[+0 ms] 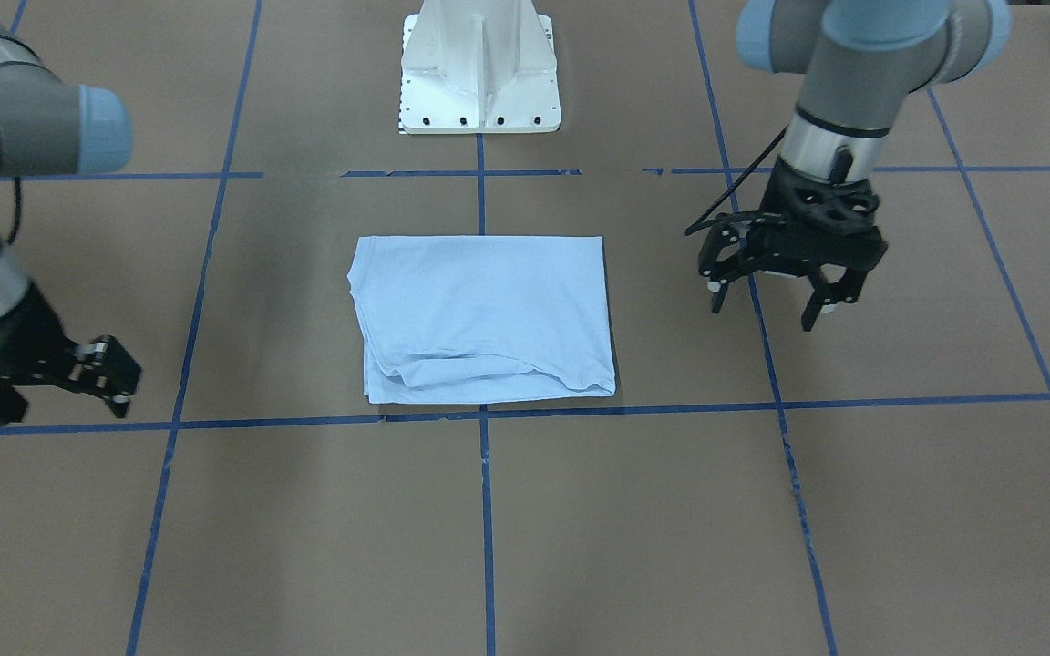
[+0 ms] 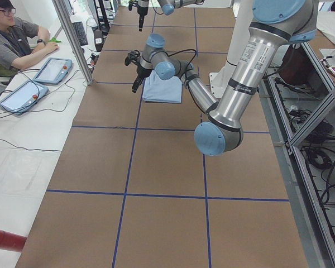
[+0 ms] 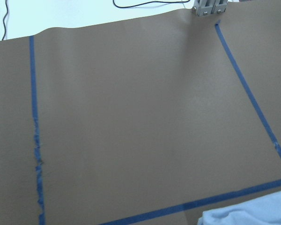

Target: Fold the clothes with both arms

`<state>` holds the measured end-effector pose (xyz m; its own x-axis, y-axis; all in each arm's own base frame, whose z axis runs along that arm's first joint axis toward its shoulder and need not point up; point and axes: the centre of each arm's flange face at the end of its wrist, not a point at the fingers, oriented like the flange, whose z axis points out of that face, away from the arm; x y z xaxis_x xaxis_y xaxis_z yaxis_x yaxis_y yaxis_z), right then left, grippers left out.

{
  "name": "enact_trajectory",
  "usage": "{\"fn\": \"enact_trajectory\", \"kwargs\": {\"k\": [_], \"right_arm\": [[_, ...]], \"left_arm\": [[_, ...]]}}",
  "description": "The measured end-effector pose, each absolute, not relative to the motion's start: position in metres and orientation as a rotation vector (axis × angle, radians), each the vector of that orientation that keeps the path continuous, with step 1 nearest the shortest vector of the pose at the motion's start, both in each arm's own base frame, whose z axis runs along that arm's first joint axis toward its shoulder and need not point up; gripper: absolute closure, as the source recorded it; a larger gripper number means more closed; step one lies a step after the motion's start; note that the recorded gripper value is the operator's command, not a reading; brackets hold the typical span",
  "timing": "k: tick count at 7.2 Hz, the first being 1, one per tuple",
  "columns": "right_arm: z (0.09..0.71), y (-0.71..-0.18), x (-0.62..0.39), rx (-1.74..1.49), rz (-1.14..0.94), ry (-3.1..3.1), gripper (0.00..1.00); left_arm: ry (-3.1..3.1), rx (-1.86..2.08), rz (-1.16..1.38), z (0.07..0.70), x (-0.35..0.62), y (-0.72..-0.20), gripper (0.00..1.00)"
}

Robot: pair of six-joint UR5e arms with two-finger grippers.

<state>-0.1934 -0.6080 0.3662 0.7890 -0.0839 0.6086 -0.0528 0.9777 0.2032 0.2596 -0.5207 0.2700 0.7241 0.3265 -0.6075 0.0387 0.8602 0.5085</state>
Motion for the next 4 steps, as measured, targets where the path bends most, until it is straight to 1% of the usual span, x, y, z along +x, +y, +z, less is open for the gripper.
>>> {"fn": "enact_trajectory", "kwargs": {"k": [2,3,4], "right_arm": [[0.441,-0.59,-0.064,0.173,-0.153,-0.657,0.0],[0.484,-0.567,-0.009,0.155,-0.179,-0.686,0.0],[0.53,-0.535,0.03,0.126,-0.178,-0.719,0.0]], "left_arm": [[0.669,0.522,0.299,0.34,0.131,-0.524,0.0],[0.643,0.509,0.329,0.38,0.065,-0.52,0.0],[0.647,0.464,0.308,0.42,0.006,-0.512,0.0]]}}
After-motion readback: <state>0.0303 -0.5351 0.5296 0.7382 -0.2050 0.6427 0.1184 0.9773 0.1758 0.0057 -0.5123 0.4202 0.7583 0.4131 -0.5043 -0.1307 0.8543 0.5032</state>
